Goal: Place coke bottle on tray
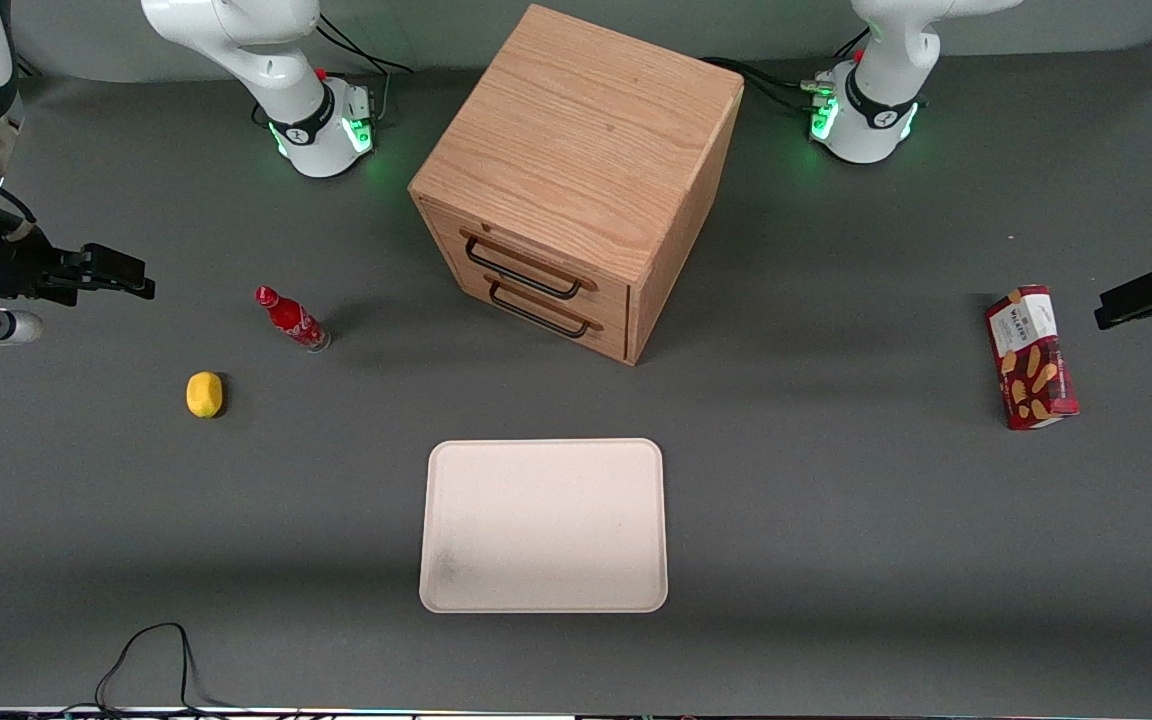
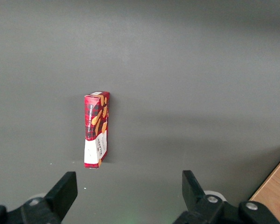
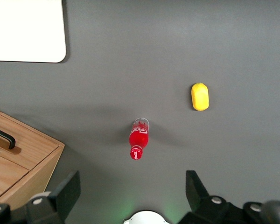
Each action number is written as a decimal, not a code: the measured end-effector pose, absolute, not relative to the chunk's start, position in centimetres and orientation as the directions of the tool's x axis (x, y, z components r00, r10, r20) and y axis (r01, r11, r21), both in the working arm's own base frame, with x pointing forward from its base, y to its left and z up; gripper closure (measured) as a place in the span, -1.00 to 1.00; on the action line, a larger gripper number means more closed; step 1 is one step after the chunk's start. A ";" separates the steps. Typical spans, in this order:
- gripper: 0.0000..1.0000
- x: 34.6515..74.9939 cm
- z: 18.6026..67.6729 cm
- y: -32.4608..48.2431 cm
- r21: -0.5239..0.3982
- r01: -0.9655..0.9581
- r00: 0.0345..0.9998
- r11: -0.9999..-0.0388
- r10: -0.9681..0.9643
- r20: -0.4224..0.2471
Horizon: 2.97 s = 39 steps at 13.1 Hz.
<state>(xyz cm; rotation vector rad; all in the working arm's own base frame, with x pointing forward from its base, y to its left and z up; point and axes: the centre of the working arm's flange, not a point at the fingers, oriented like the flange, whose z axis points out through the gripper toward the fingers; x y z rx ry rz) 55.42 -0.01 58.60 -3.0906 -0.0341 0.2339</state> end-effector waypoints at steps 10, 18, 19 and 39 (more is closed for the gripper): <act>-1.00 55.4 58.9 0.1 -0.044 0.021 0.988 -0.999 0.027 -0.149; -1.00 55.3 59.1 0.2 -0.044 0.023 0.987 -0.999 0.030 -0.159; -1.00 55.2 59.1 0.2 -0.044 0.024 0.986 -0.999 0.031 -0.163; -1.00 40.5 59.1 2.2 -0.014 0.043 0.979 -0.999 0.045 -0.200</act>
